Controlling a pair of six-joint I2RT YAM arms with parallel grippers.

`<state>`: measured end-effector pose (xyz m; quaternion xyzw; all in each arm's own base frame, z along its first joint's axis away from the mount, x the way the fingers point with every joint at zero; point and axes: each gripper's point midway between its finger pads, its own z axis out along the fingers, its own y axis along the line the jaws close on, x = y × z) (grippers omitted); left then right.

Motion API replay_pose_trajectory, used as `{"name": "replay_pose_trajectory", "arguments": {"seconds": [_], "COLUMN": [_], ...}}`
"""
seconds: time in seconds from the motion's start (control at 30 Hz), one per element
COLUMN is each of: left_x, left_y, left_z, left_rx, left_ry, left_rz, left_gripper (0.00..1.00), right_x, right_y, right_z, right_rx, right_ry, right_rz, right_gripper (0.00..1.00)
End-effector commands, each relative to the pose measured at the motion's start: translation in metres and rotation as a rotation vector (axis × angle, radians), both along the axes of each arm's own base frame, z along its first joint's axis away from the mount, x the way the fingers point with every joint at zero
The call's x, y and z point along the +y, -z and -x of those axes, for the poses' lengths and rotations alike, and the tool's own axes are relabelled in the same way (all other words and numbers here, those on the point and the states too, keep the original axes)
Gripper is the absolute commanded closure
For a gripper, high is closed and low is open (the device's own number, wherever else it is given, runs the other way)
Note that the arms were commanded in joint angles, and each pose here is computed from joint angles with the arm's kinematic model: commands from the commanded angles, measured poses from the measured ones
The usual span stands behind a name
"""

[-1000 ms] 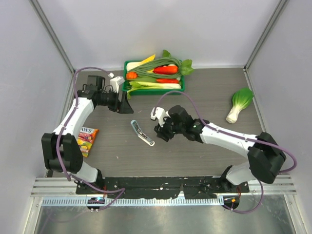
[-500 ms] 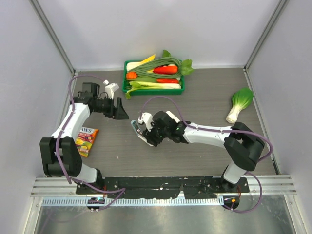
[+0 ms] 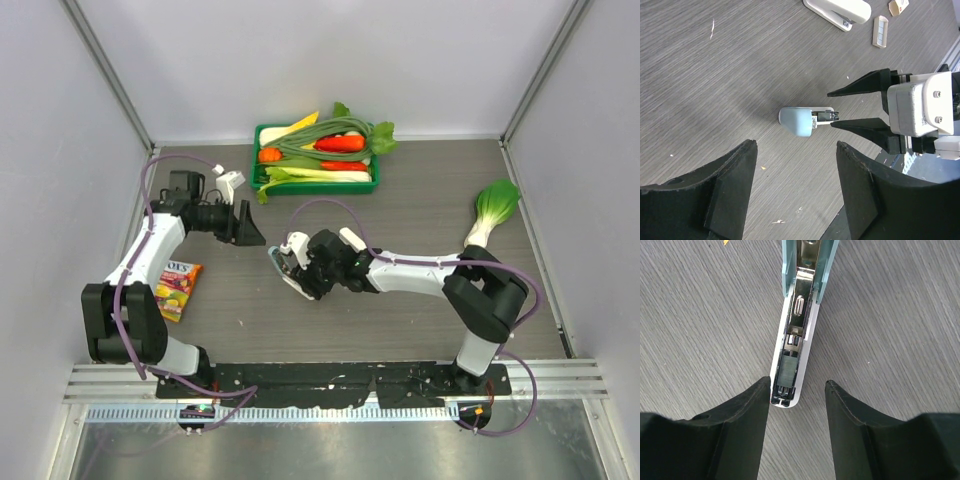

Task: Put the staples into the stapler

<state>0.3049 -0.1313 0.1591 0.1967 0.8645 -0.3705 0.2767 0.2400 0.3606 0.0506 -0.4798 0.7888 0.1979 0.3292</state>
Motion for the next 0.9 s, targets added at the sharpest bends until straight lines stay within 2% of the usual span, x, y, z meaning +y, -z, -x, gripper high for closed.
{"name": "replay_pose_trajectory", "arguments": {"seconds": [0.0,0.2,0.47,0.7,0.87], "left_x": [-0.003,-0.004,-0.005,-0.007,-0.008], "left_y": [-0.011,-0.006,-0.005,-0.003,0.003], "left_z": [-0.002,-0.002,-0.001,0.006,0.013], "left_rx": [-0.052,-0.038,-0.038,-0.017,-0.017], "left_ry": [0.017,0.020,0.026,0.045,0.074], "left_rz": [0.033,0.040,0.047,0.060,0.058], "left_gripper": [0.32,0.33,0.35,0.41,0.43], "right_x": [0.016,0.015,0.013,0.010,0.011], "right_y": [-0.018,-0.009,-0.004,-0.006,-0.010], "right_z": [-0.005,-0.003,0.000,-0.004,-0.007], "right_rx": [-0.023,-0.018,-0.012,-0.044,-0.065], "right_ry": [-0.004,-0.009,-0.015,-0.008,-0.003], "right_rz": [-0.055,-0.032,-0.012,0.001,-0.003], "right_gripper": [0.47,0.50,0.60,0.72,0.76]}}
